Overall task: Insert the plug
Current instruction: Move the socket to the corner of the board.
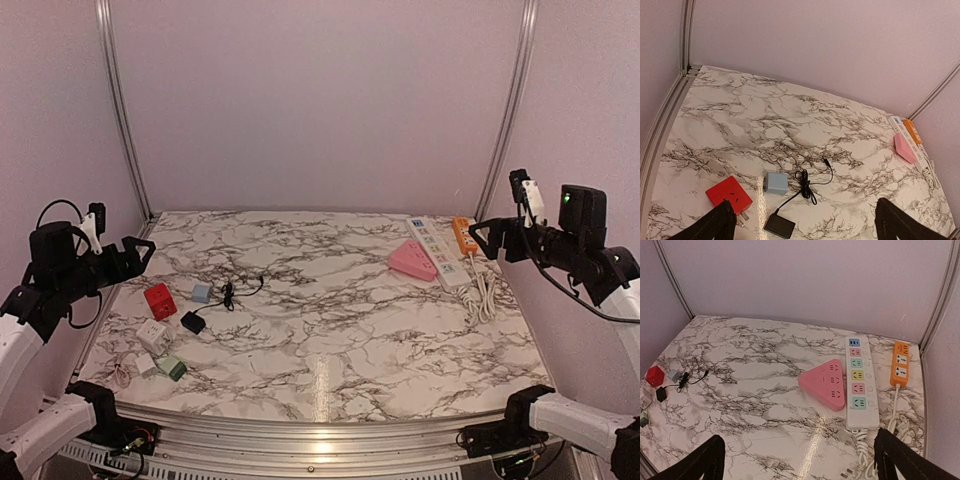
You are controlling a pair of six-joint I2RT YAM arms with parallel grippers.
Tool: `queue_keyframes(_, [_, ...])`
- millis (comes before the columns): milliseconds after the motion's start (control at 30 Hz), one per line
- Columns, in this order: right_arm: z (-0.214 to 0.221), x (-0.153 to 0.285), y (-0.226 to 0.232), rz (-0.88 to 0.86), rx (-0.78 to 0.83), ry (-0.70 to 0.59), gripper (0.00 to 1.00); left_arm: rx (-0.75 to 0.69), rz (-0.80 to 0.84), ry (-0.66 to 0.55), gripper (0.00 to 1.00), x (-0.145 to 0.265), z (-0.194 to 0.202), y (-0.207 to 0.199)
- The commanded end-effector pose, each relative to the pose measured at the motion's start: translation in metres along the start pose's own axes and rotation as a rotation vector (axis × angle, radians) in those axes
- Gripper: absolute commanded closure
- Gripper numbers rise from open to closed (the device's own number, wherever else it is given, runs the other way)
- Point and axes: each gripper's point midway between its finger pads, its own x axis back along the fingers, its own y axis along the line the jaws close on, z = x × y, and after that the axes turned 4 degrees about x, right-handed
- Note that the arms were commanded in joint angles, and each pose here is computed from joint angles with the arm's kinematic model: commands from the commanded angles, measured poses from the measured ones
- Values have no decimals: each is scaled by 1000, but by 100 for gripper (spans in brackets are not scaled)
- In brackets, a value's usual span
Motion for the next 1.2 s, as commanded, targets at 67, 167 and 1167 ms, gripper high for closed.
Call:
queue_keyframes(67, [-7, 7, -7, 42, 5, -10, 1, 28, 14, 29, 1, -4, 8, 1])
queue_keyframes(167, [-9, 10, -13, 78, -14, -32, 2, 32, 13, 38, 1, -5, 10, 2])
queue_keyframes(1167, [36, -84, -65, 257, -279, 52, 1, 42, -27, 39, 1, -5, 13, 10])
